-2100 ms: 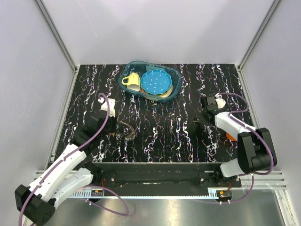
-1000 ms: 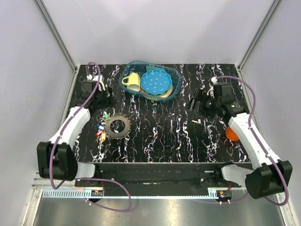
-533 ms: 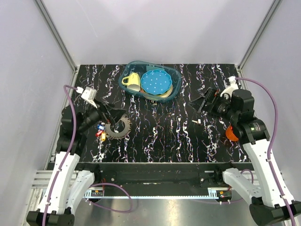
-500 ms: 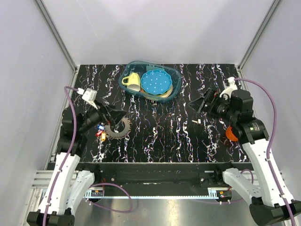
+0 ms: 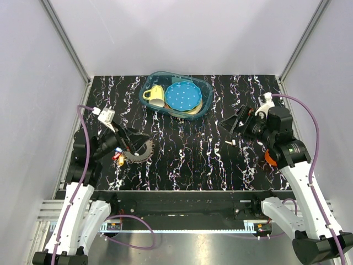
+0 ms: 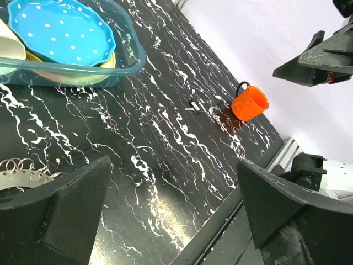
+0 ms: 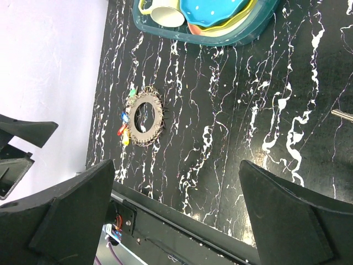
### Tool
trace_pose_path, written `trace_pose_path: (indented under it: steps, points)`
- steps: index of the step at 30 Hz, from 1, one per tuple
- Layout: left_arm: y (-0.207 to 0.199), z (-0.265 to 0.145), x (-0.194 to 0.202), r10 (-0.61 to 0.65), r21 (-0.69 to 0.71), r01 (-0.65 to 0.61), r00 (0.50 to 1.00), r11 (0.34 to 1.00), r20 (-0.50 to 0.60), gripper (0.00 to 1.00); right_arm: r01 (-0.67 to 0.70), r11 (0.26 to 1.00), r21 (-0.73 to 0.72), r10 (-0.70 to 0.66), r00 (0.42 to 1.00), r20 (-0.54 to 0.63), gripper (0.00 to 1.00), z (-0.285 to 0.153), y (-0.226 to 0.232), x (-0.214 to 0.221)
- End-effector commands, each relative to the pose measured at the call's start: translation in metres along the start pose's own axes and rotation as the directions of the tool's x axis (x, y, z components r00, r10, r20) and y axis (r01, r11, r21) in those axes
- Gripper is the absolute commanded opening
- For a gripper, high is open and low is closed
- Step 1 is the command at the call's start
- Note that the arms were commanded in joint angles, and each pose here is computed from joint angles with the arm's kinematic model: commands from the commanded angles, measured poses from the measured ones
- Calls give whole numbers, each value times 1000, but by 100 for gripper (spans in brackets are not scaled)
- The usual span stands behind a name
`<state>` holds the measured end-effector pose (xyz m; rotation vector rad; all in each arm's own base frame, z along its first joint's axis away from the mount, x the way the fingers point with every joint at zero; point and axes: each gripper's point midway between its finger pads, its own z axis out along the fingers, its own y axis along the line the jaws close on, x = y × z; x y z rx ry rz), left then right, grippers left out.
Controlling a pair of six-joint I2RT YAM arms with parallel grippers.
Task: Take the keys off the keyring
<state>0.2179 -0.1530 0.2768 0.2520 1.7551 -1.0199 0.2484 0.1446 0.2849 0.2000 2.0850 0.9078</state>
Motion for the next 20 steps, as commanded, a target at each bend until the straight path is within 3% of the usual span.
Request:
trace_pose_path:
  steps: [1,20]
  points:
    - [-10,-3,-15,51,20,-51,998,998,29,99,39,997,-67,-36,998,54,100,-6,18,-12]
    - [-4,-3,-16,64,-16,-64,998,998,20,99,58,997,-54,-54,996,73,100,-4,13,-14]
